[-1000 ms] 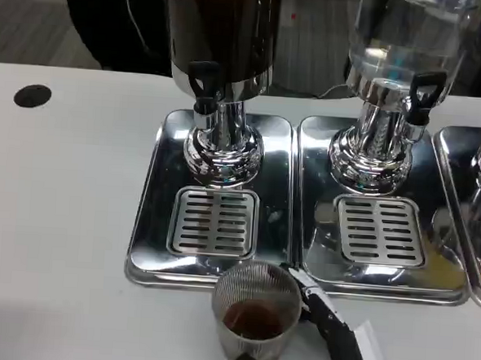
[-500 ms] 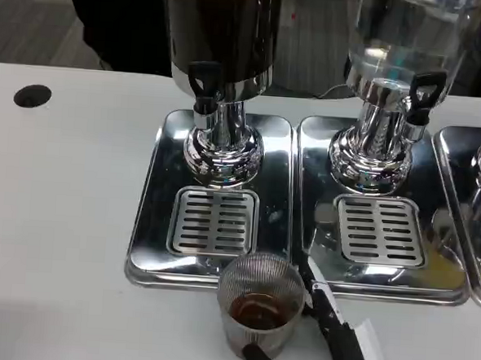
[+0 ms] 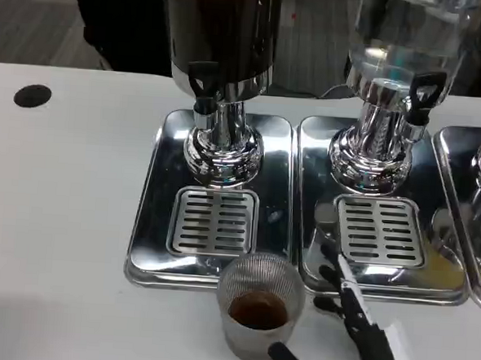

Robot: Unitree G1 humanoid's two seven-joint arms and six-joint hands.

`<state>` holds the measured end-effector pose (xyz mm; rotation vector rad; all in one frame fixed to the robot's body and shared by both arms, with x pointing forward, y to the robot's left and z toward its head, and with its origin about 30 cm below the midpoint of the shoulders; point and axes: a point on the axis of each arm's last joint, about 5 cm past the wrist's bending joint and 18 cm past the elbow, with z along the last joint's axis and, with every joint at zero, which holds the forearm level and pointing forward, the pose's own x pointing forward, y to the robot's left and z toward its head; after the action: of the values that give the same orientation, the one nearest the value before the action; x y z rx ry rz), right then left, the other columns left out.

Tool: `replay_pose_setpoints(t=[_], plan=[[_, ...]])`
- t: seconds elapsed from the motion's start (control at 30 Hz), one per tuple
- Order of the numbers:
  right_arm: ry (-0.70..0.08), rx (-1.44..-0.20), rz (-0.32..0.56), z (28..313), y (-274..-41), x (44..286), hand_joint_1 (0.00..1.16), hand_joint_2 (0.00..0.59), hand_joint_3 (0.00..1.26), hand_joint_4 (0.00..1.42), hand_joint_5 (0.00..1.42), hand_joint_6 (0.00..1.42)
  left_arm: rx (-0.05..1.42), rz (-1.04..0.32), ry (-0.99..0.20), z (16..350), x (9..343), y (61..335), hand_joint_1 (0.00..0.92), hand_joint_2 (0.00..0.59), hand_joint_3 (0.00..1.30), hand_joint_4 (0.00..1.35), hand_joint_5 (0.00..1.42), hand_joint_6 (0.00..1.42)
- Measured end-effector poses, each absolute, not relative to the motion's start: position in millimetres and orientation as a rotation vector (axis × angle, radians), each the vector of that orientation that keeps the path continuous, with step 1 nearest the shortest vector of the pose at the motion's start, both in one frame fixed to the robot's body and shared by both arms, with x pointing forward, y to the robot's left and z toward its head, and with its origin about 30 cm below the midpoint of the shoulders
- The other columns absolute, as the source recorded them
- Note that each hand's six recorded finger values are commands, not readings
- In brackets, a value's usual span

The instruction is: Grasp the cup under the faucet to collect the drink, then remove the cup.

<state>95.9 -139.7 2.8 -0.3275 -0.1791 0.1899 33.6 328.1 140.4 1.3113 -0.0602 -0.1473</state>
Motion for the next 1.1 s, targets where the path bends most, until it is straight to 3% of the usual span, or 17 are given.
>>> replay_pose_setpoints(t=[0.37, 0.57, 0.87, 1.1], plan=[[-0.154, -0.336, 0.162, 6, -154, 82, 0.83, 0.219, 0.06, 0.02, 0.05, 0.22, 1.298, -0.157, -0.057, 137, 35, 327, 0.0, 0.02, 0.0, 0.0, 0.0, 0.0], [-0.144, -0.399, 0.084, 11, -184, 85, 0.83, 0.235, 0.09, 0.05, 0.06, 0.2, 1.294, -0.14, -0.057, 136, 38, 328, 0.0, 0.021, 0.0, 0.0, 0.0, 0.0], [-0.15, -0.595, 0.021, 31, -220, 112, 0.77, 0.313, 0.2, 0.16, 0.14, 0.2, 1.266, -0.106, -0.051, 133, 38, 332, 0.0, 0.021, 0.0, 0.0, 0.0, 0.0], [-0.164, -0.821, 0.006, 43, -229, 120, 0.68, 0.411, 0.33, 0.26, 0.19, 0.19, 1.25, -0.076, -0.041, 128, 35, 336, 0.0, 0.019, 0.0, 0.0, 0.0, 0.0]])
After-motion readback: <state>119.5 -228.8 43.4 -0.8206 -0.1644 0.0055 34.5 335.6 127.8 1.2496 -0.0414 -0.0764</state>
